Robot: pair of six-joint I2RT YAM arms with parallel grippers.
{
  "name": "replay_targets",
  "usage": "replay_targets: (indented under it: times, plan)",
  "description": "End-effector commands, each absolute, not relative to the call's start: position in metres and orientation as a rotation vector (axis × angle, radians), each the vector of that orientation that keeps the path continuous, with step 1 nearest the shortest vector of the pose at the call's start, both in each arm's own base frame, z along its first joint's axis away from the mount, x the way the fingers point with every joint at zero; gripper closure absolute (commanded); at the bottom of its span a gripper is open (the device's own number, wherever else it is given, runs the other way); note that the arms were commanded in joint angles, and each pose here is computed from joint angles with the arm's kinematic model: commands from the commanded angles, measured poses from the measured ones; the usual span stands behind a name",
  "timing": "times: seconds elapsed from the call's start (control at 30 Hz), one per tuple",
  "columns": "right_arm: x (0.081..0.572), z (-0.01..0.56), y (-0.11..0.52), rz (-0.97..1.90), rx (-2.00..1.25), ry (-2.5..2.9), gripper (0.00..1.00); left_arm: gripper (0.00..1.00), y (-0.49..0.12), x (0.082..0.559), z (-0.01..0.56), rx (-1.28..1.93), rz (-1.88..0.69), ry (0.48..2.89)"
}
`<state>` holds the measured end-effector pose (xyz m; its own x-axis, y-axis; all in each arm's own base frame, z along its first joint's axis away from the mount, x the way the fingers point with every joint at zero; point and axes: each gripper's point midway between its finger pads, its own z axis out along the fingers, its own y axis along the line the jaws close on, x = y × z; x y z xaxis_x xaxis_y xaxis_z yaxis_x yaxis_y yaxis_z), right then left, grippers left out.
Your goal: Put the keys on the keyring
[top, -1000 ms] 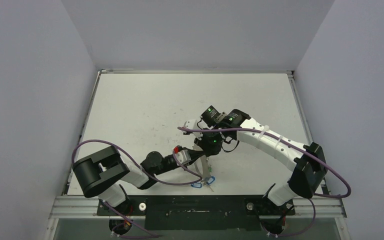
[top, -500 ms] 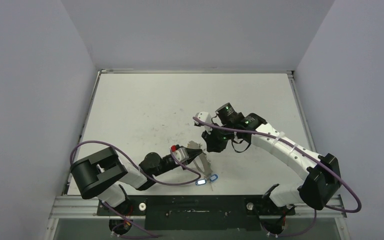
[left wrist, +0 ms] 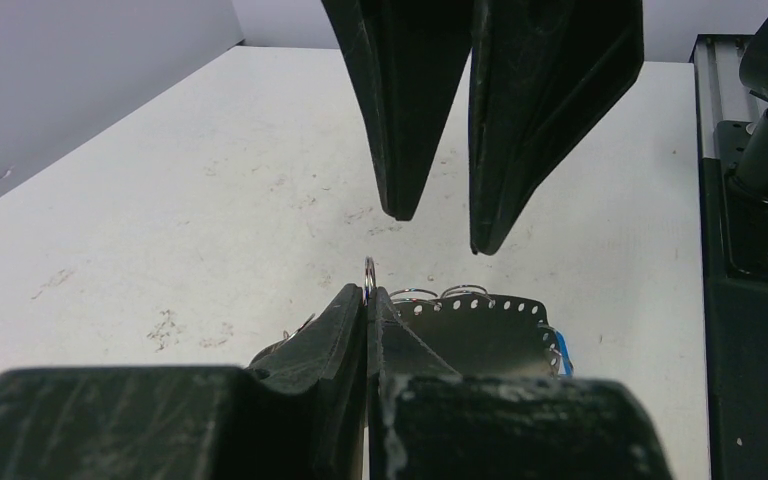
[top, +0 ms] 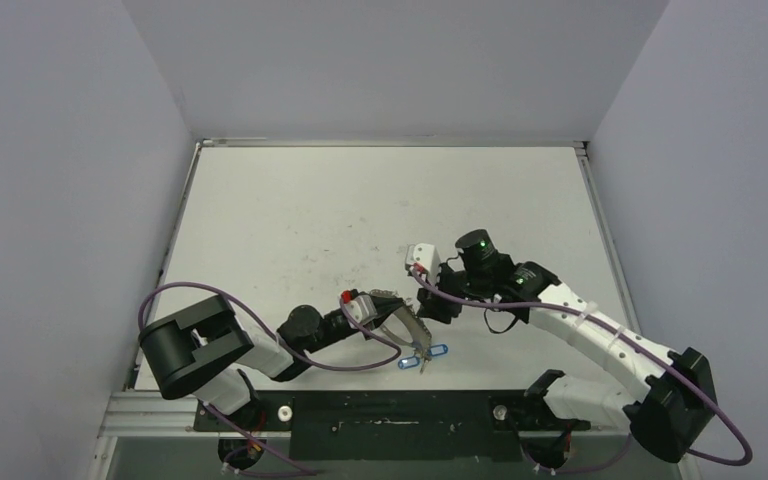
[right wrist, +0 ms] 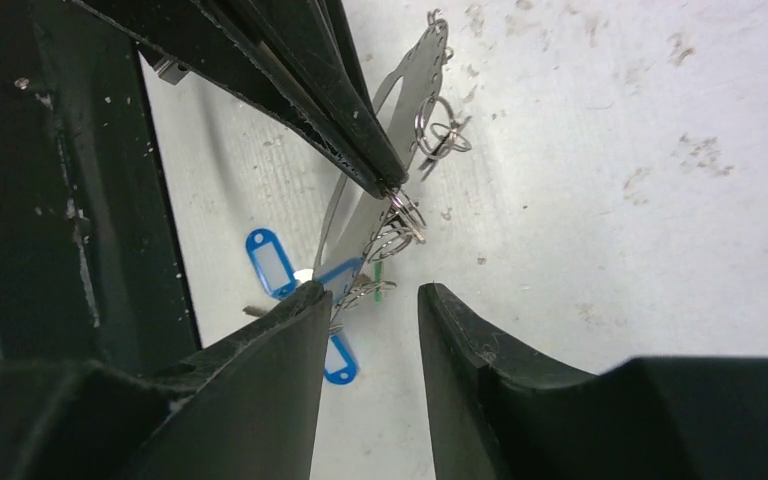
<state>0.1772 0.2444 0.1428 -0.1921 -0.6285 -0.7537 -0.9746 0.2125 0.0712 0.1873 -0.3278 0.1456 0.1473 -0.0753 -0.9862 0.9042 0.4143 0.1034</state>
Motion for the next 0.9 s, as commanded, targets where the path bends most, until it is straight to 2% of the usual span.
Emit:
replay_targets:
  times: [0.0, 0.23, 0.57, 0.87]
  plan:
    - [0.200, 0.170, 0.254, 0.720, -1.395, 1.656, 0.60, 1.00, -0.327, 0.183, 0.166, 0.846, -0.883, 1.147]
    - [0.215, 0.177, 0.261, 0.733, -1.256, 1.478, 0.59, 1.00, -0.328, 0.182, 0.168, 0.852, -0.888, 1.136]
    - [0.215, 0.177, 0.273, 0.859, -1.324, 1.351, 0.65, 1.00, -0.328, 0.180, 0.170, 0.857, -0.892, 1.129]
    - [0.206, 0.165, 0.269, 0.911, -1.387, 1.378, 0.67, 1.00, -0.327, 0.181, 0.169, 0.853, -0.883, 1.133]
